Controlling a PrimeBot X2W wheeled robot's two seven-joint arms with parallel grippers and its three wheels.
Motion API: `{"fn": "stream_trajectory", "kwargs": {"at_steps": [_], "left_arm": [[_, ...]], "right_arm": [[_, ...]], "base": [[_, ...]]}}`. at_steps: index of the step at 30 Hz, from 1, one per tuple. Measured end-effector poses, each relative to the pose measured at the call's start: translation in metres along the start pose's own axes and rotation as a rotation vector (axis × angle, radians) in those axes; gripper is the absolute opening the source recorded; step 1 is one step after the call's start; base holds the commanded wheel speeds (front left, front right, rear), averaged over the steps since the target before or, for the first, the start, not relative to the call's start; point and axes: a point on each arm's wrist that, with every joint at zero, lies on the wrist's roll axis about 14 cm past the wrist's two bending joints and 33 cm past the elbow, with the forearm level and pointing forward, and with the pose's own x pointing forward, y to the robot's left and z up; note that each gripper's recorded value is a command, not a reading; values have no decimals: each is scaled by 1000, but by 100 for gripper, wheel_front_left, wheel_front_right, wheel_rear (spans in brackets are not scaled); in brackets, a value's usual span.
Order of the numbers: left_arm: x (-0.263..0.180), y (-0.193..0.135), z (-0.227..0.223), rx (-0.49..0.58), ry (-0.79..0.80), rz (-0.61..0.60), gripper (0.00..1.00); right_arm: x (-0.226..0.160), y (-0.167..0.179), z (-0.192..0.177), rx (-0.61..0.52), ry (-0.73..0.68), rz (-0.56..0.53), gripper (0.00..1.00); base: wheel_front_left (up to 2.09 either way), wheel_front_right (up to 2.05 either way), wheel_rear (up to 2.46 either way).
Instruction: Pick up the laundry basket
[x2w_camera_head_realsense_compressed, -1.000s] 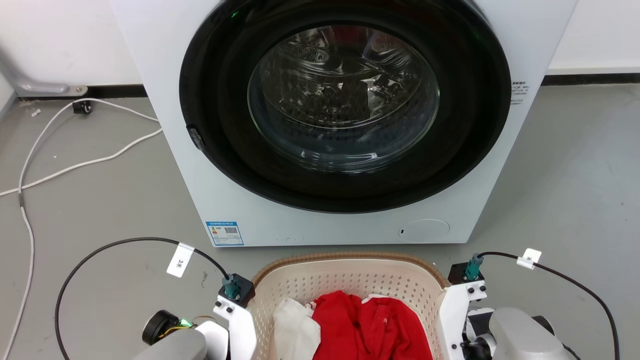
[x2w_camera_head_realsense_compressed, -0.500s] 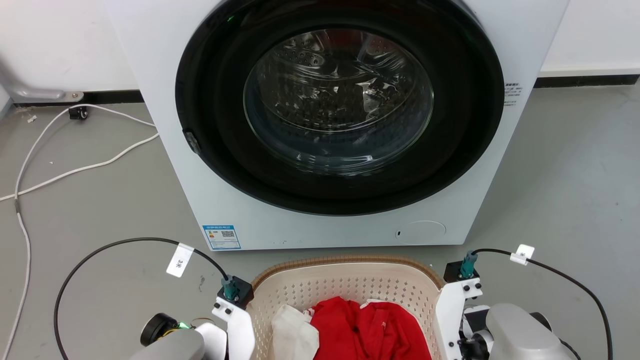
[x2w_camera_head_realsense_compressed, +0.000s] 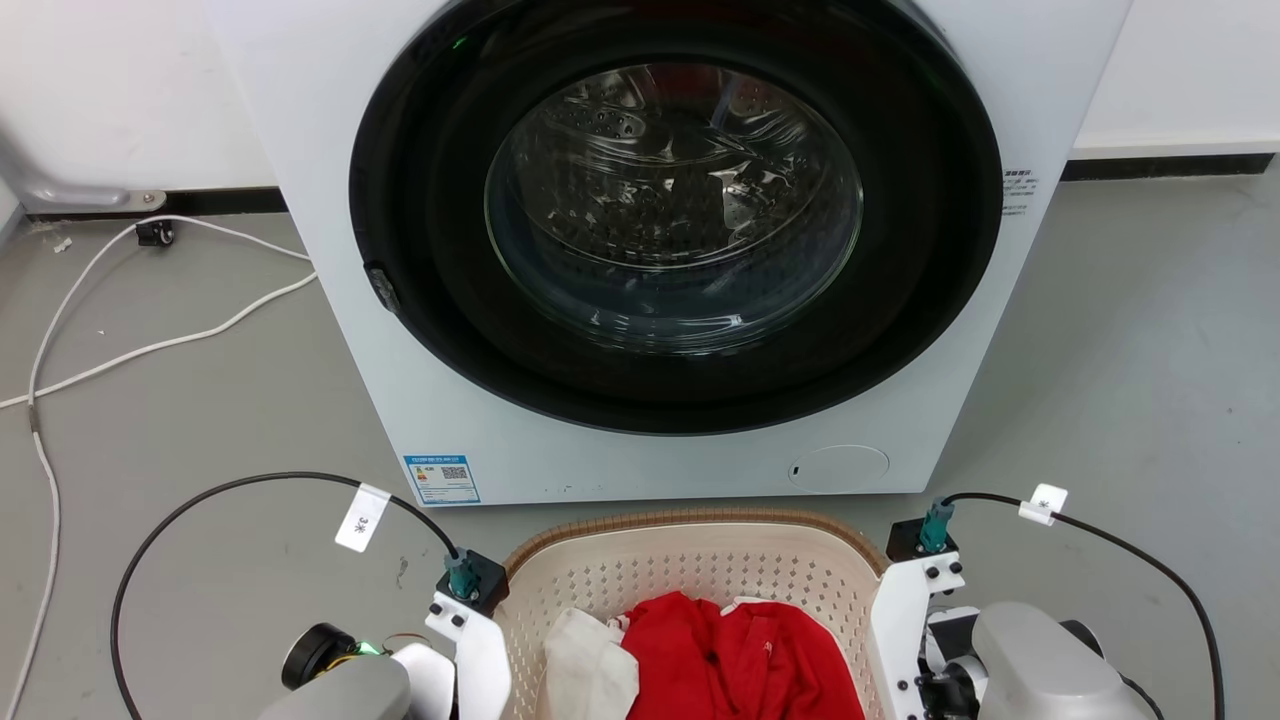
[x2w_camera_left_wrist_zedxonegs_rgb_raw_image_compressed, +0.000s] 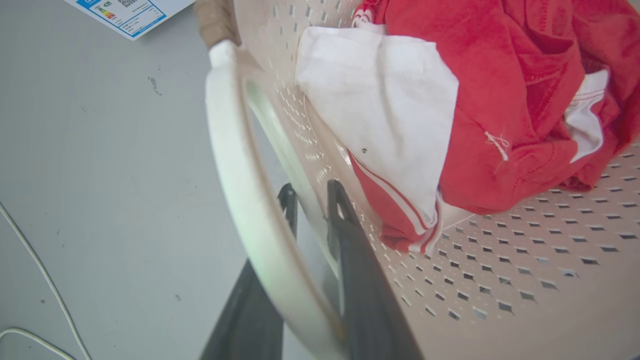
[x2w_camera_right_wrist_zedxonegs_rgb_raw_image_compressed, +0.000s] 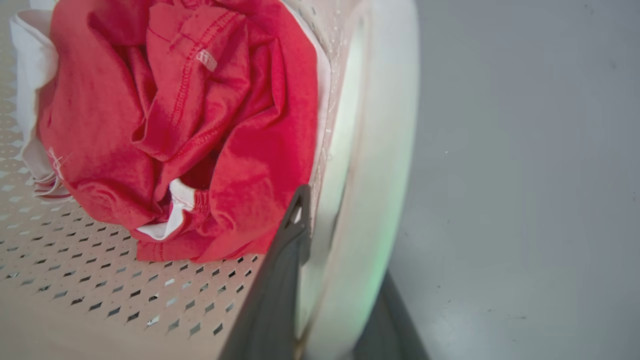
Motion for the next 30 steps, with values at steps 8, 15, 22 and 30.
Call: {"fn": "stream_trajectory", "kwargs": {"at_steps": [8, 15, 22, 30], "left_arm": [[0, 0, 0, 1, 0, 1, 0], [-1, 1, 1, -3, -4, 3, 0], [0, 2, 1, 15, -1, 11, 0], [1, 2, 1, 10, -3, 12, 0]], "right_arm": [[0, 0, 1, 0, -3, 3, 0], [0, 1, 1, -2, -3, 7, 0], [-1, 1, 4, -6, -8, 6, 0], [-1, 0, 6, -8, -11, 6, 0]], "base": [[0, 0, 0], [0, 0, 0], [0, 0, 0], [0, 0, 0]]}}
